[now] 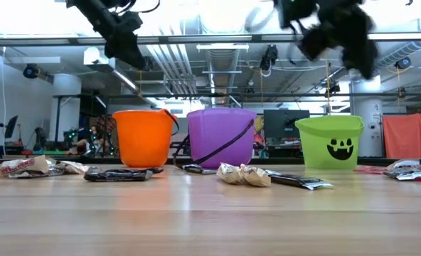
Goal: Sort candy by brand, put in halloween buckets
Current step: Put the red candy pack into the purple bucket
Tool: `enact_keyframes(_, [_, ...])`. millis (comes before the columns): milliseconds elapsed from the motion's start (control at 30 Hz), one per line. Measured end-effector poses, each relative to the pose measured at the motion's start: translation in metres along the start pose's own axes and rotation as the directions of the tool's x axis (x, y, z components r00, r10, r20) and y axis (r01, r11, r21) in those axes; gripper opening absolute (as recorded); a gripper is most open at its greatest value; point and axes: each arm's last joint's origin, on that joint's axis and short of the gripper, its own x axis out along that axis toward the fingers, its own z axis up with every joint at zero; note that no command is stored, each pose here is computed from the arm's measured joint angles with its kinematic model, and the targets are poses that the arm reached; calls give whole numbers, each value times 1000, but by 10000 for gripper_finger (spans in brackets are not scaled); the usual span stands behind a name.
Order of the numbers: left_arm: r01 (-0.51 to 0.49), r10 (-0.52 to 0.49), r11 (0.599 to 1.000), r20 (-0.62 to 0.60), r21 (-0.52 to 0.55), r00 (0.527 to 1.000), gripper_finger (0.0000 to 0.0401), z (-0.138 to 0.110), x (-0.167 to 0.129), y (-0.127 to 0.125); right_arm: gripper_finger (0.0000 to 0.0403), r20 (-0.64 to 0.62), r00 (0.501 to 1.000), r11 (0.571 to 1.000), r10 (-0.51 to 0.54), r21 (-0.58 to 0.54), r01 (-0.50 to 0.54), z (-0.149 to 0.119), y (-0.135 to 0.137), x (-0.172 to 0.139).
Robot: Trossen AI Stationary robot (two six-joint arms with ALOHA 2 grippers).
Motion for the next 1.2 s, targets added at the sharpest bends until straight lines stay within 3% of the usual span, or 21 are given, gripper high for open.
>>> enact_keyframes(100, [18, -18, 1000, -3, -1, 1000, 120, -3, -10, -2, 183, -14, 999, 999, -34, 21, 35, -8, -15, 25])
enact_keyframes(200, [13, -13, 1000, 22, 2, 1000, 120, -5, -19, -3, 183, 74, 996, 999, -41, 25, 39, -9, -27, 48])
enact_keyframes(367, [1, -1, 1000, 78, 1, 997, 120, -5, -34, -4, 183, 218, 962, 985, -162, 97, 143, -3, -40, 73])
enact_keyframes(733, [1, 2, 1000, 95, -26, 995, 120, -2, -32, -4, 183, 142, 958, 958, -248, 182, 221, 10, -54, 123])
enact_keyframes(967, [2, 0, 1000, 86, -27, 996, 120, -1, -27, -3, 181, 186, 951, 962, -248, 162, 219, 22, -53, 135])
enact_keyframes(1200, [2, 0, 1000, 87, -23, 996, 120, 0, -22, -2, 132, 164, 950, 960, -264, 136, 244, 26, -54, 143])
